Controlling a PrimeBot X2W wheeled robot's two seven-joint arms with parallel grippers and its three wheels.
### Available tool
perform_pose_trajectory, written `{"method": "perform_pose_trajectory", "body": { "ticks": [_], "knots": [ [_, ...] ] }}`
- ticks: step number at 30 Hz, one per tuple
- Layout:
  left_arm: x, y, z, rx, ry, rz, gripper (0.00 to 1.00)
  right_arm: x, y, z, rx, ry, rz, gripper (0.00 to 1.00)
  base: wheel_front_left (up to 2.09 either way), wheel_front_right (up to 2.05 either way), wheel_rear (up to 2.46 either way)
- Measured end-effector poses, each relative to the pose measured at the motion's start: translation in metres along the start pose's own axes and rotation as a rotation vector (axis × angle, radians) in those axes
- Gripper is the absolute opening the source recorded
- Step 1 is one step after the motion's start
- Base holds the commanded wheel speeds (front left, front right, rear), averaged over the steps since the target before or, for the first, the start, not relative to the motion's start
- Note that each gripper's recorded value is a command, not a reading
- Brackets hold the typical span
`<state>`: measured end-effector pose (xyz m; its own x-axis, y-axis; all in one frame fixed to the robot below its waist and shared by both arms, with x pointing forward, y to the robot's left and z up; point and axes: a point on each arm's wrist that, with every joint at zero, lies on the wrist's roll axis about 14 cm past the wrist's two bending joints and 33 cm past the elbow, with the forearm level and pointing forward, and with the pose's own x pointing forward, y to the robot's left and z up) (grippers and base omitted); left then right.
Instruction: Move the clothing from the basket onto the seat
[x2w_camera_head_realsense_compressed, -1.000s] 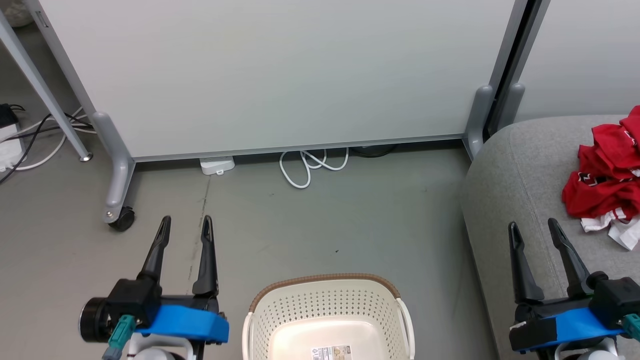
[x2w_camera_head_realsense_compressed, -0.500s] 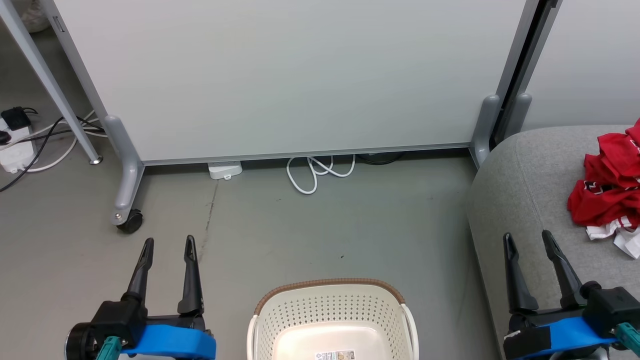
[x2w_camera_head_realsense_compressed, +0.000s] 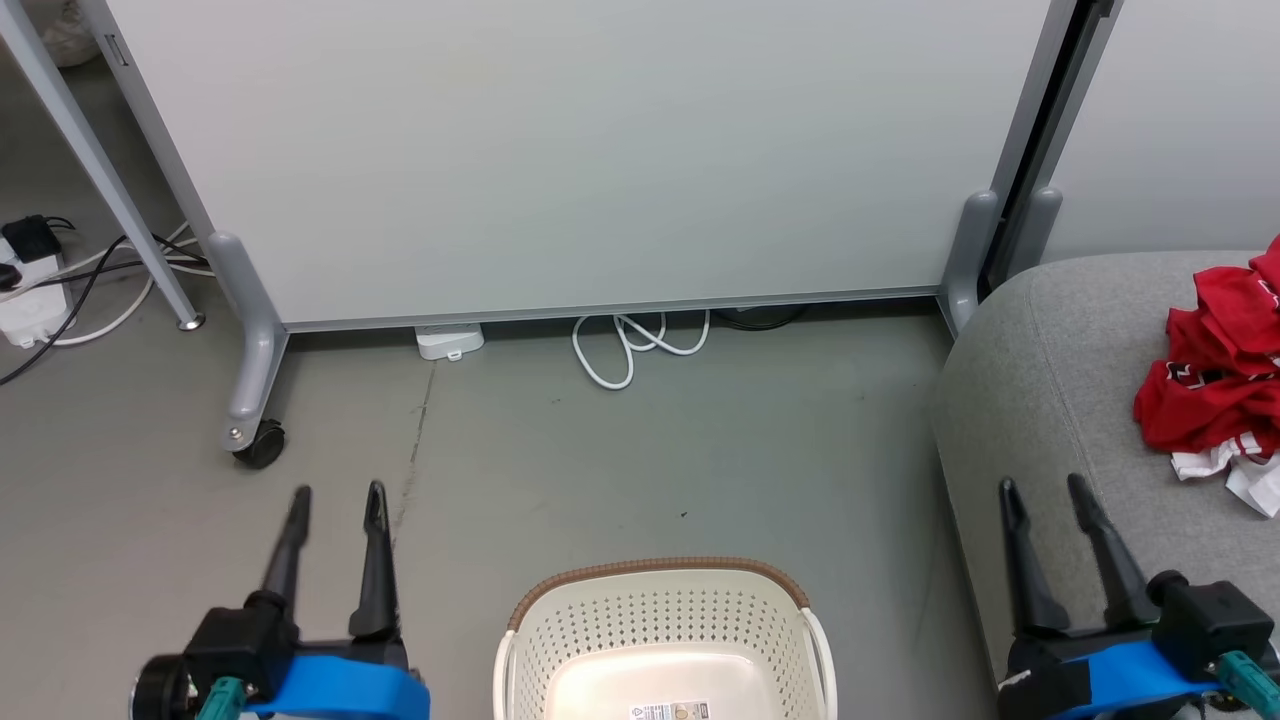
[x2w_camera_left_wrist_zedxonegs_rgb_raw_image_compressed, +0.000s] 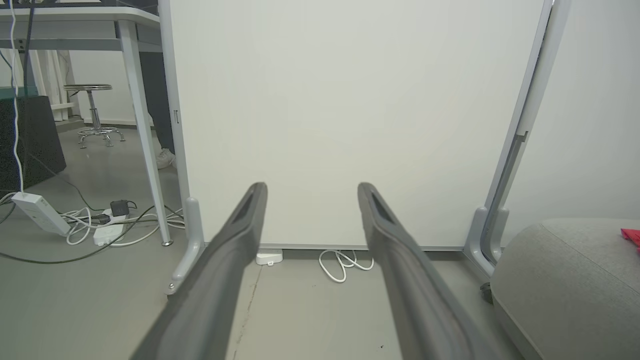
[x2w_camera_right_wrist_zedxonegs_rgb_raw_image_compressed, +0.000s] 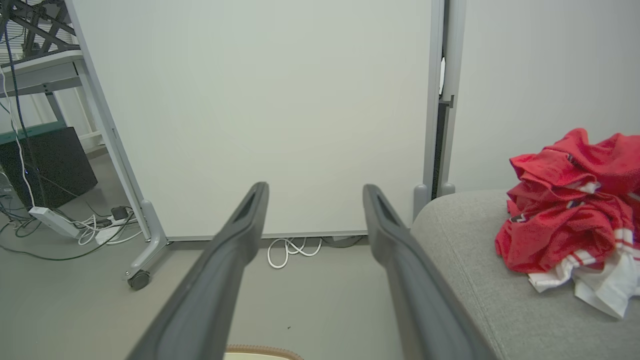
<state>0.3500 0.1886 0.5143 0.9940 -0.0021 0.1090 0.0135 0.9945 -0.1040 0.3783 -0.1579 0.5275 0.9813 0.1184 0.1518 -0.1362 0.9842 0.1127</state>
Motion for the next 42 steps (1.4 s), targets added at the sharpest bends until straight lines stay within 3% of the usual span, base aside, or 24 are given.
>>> {"method": "perform_pose_trajectory", "body": {
  "ticks": [6, 42],
  "knots": [
    [-0.012, 0.003, -0.027, -0.029, 0.094, 0.020, 0.00, -0.009, -0.004, -0.023, 0.028, 0.079, -0.021, 0.00, 0.00, 0.00, 0.00],
    [0.001, 0.021, -0.032, -0.623, 0.131, 0.149, 0.00, -0.009, -0.028, -0.031, 0.615, 0.111, -0.184, 0.00, 0.00, 0.00, 0.00]
  ]
}}
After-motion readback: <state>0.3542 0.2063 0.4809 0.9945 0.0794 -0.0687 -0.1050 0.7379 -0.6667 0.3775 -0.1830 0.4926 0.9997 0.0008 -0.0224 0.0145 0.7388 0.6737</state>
